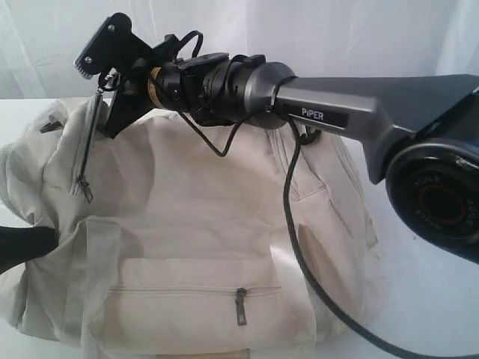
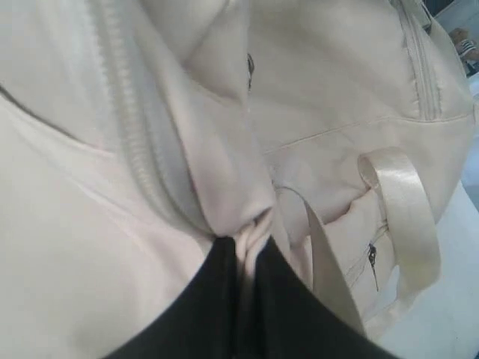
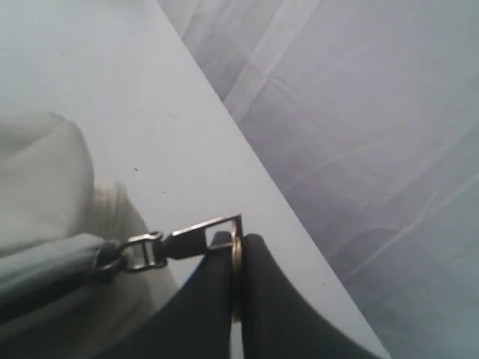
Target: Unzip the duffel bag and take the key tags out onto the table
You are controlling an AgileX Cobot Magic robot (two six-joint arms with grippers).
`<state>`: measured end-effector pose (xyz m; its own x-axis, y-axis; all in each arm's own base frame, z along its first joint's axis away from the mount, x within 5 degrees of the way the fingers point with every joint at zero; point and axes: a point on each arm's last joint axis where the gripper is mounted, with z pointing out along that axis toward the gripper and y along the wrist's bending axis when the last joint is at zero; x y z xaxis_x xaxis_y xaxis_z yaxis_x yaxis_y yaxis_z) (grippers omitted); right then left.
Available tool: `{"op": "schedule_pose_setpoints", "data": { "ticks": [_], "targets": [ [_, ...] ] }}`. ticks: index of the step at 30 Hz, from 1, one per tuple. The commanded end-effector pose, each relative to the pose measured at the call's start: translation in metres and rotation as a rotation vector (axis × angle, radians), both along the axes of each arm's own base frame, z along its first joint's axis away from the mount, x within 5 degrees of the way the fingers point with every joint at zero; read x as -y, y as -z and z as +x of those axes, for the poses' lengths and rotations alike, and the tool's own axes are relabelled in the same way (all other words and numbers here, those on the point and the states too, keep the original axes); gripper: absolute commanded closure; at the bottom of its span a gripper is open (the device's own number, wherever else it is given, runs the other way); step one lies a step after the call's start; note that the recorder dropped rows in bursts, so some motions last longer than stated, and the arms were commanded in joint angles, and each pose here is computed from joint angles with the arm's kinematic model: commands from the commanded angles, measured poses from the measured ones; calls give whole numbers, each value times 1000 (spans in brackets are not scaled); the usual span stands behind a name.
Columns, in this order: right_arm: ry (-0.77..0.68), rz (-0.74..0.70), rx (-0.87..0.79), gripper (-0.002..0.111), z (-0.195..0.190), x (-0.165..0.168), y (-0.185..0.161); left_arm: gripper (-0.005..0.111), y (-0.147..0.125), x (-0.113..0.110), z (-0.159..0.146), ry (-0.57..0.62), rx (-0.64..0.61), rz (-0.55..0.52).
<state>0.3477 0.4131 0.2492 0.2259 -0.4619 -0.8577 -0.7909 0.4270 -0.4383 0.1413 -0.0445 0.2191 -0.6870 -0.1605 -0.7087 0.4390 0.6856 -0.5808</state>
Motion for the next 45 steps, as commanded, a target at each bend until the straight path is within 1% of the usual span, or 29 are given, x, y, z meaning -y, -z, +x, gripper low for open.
{"op": "schedule_pose_setpoints", "data": {
  "ticks": [1,3,7,11,13,15,16,18,21,22,23,25,26,29,31,34,36,38,43,45],
  "targets": [
    [216,53,-41,108,27,24,-8,107,-8,4,-2,35,20,-53],
    [228,73,-67,108,28,25,-8,107,-9,4,-2,40,31,-46],
    [166,93,-80,108,24,20,-9,107,-18,4,0,50,101,-21],
    [153,97,-82,108,23,20,-9,107,-42,3,7,57,254,14],
    [166,93,-80,108,24,20,-9,103,-51,2,10,77,322,56],
    [164,94,-81,108,24,20,-9,95,-57,1,12,88,355,81],
    [164,94,-81,108,24,20,-9,88,-58,1,12,91,359,88],
    [151,97,-83,108,23,19,-9,74,-58,1,12,106,358,113],
    [145,104,-84,108,22,19,-11,48,-55,-1,13,71,339,120],
    [143,106,-84,108,22,19,-12,41,-53,-1,13,63,334,124],
    [137,109,-83,108,21,19,-13,36,-53,-2,14,53,333,130],
    [112,117,-85,108,19,18,-15,36,-52,-5,17,17,334,156],
    [98,124,-83,108,18,17,-18,37,-52,-7,18,0,351,187],
    [57,143,-87,108,14,15,-23,39,-55,-14,26,-69,462,290],
    [22,155,-88,108,11,14,-26,39,-56,-21,30,-131,513,353],
    [-3,168,-84,108,8,14,-32,39,-61,-25,34,-187,577,395],
    [-5,172,-81,108,7,14,-35,39,-63,-26,36,-205,608,394],
    [-14,176,-80,108,6,14,-36,39,-64,-27,39,-216,611,383],
    [-114,215,-112,108,-2,9,-40,39,-61,-22,55,-157,583,350],
    [-139,213,-117,108,-4,8,-40,39,-61,-17,64,-121,589,364]
  ]
}}
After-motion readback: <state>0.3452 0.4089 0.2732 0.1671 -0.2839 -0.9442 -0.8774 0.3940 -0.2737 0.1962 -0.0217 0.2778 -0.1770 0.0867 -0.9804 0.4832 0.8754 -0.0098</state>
